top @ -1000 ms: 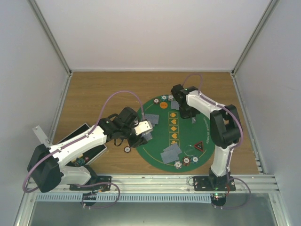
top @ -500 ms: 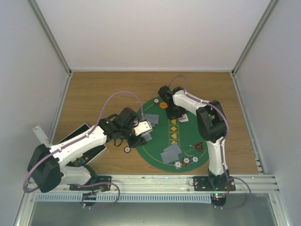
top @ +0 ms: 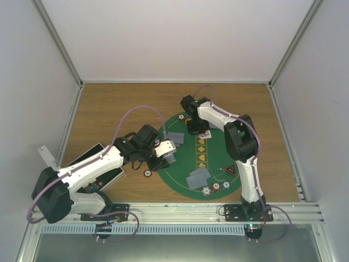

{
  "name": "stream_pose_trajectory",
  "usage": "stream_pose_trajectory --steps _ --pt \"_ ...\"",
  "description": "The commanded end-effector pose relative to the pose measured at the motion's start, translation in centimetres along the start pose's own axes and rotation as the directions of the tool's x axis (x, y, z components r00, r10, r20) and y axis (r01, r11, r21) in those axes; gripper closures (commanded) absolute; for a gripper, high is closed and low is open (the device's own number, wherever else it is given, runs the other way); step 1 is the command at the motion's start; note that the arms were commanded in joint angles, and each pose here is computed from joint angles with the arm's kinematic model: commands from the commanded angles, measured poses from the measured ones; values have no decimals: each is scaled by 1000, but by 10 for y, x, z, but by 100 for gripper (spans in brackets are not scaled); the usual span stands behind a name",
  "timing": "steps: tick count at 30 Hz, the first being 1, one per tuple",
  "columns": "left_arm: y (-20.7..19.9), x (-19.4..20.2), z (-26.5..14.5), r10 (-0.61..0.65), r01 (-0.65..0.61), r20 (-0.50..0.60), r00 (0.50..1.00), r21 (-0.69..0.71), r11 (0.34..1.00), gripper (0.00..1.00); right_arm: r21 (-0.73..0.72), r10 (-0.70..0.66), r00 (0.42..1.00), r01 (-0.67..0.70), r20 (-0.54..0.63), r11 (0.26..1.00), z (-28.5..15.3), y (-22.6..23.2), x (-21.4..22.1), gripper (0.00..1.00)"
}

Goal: Distribute texas hold em gaming equipment

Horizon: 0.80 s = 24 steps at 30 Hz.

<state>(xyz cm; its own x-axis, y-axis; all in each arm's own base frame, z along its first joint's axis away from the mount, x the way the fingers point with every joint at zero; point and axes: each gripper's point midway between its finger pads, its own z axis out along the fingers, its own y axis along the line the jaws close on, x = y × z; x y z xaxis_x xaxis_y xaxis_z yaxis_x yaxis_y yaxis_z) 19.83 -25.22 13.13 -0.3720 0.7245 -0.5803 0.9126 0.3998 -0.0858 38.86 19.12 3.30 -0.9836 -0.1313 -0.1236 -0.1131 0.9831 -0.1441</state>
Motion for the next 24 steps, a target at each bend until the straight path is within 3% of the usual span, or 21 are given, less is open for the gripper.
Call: stream_pose_trajectory --steps 1,8,16,20,24 --pt "2 -13 -7 19 -19 67 998 -14 1000 47 -12 33 999 -33 -26 999 8 6 0 85" --pt "3 -14 -8 21 -20 70 997 -16 1000 47 -134 48 999 -47 2 990 -12 24 -8 66" --pt "3 -15 -9 21 -19 71 997 -19 1000 47 -343 23 996 9 90 939 -67 40 -9 40" --pt "3 -15 -9 20 -19 72 997 -17 1000 47 -520 13 987 72 158 851 -100 41 13 35" --pt "2 -15 -9 18 -17 74 997 -13 1000 47 -707 -33 968 206 250 676 -130 61 45 29"
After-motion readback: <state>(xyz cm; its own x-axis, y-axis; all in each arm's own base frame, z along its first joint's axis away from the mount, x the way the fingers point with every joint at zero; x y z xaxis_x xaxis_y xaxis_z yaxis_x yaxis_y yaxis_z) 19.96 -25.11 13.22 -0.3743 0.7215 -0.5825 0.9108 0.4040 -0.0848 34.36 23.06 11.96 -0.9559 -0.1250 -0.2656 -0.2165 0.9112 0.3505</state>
